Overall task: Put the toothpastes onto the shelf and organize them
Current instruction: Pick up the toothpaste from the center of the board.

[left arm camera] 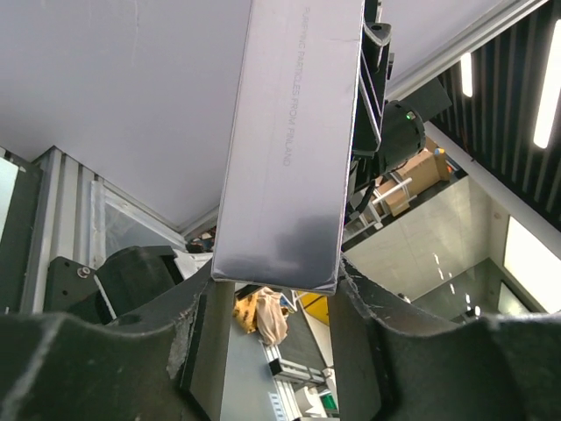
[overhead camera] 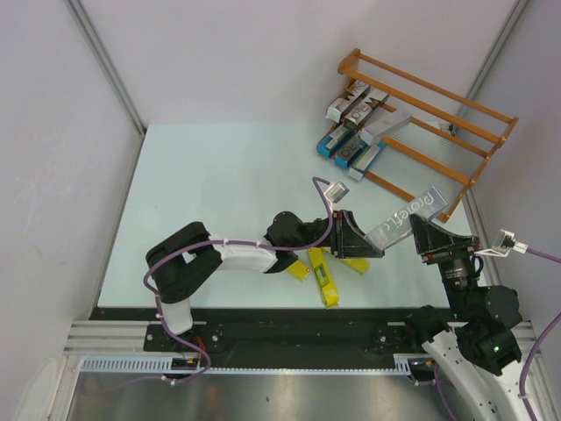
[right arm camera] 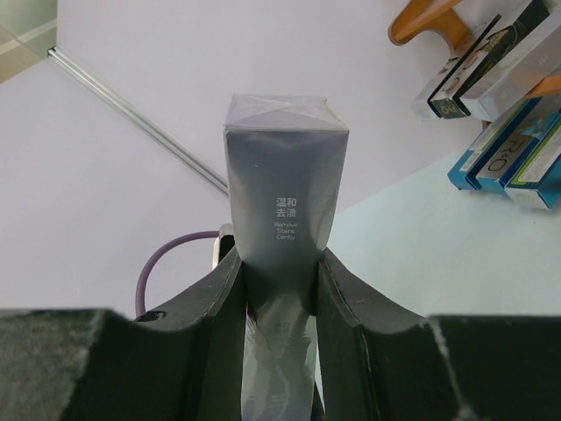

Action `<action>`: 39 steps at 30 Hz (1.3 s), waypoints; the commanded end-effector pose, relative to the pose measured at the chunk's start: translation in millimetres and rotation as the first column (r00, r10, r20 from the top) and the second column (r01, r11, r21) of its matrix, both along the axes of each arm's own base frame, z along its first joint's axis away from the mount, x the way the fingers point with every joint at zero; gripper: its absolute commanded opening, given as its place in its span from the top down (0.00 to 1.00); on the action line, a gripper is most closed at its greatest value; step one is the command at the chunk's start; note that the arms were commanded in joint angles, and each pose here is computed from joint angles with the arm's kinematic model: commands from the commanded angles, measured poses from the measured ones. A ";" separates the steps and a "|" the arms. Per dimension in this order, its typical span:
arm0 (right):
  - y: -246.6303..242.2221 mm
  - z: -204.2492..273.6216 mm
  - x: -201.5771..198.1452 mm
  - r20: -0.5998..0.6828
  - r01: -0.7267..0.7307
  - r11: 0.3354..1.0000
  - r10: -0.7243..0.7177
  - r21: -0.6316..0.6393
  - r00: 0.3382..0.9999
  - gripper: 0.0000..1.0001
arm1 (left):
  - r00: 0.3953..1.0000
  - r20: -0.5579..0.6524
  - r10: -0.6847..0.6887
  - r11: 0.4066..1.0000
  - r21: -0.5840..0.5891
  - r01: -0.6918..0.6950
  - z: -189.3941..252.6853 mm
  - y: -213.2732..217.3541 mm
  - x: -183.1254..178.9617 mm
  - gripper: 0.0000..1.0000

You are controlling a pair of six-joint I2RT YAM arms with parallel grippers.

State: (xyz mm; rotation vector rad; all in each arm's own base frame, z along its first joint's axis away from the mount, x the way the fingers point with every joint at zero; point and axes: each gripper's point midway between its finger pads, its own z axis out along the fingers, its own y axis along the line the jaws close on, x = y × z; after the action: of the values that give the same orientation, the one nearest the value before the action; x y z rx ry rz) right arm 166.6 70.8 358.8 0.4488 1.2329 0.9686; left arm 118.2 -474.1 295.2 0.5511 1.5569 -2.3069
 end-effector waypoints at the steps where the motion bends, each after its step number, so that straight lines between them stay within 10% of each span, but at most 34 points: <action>1: -8.1 21.7 -7.3 0.061 0.015 0.998 -0.019 0.054 0.998 0.71 | 0.994 0.113 0.003 0.980 -0.197 0.019 47.4 12.7 -10.0 0.58; 10: -9.9 18.8 -6.0 0.050 0.027 0.998 -0.030 0.053 0.998 0.64 | 0.985 0.162 0.057 0.981 -0.194 -0.025 56.9 18.7 -3.5 0.65; 16: -9.2 18.5 -5.5 0.046 0.024 0.998 -0.027 0.055 0.999 0.65 | 0.984 0.160 0.074 0.980 -0.196 -0.042 56.9 21.7 3.2 0.27; 31: -9.7 18.0 -5.2 0.045 0.028 0.998 -0.031 0.053 0.999 0.64 | 0.989 0.128 0.077 0.973 -0.228 -0.046 58.3 23.9 12.4 0.66; 39: -16.4 10.7 -1.3 0.015 0.073 0.996 -0.074 0.044 0.997 0.16 | 0.983 0.059 0.177 0.966 -0.202 -0.162 46.4 49.3 39.6 0.75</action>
State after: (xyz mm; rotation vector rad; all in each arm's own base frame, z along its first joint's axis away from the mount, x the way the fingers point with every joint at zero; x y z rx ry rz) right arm 169.1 65.8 357.1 0.4928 1.2283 0.9605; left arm 148.7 -461.8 297.3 0.4762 1.5362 -2.2544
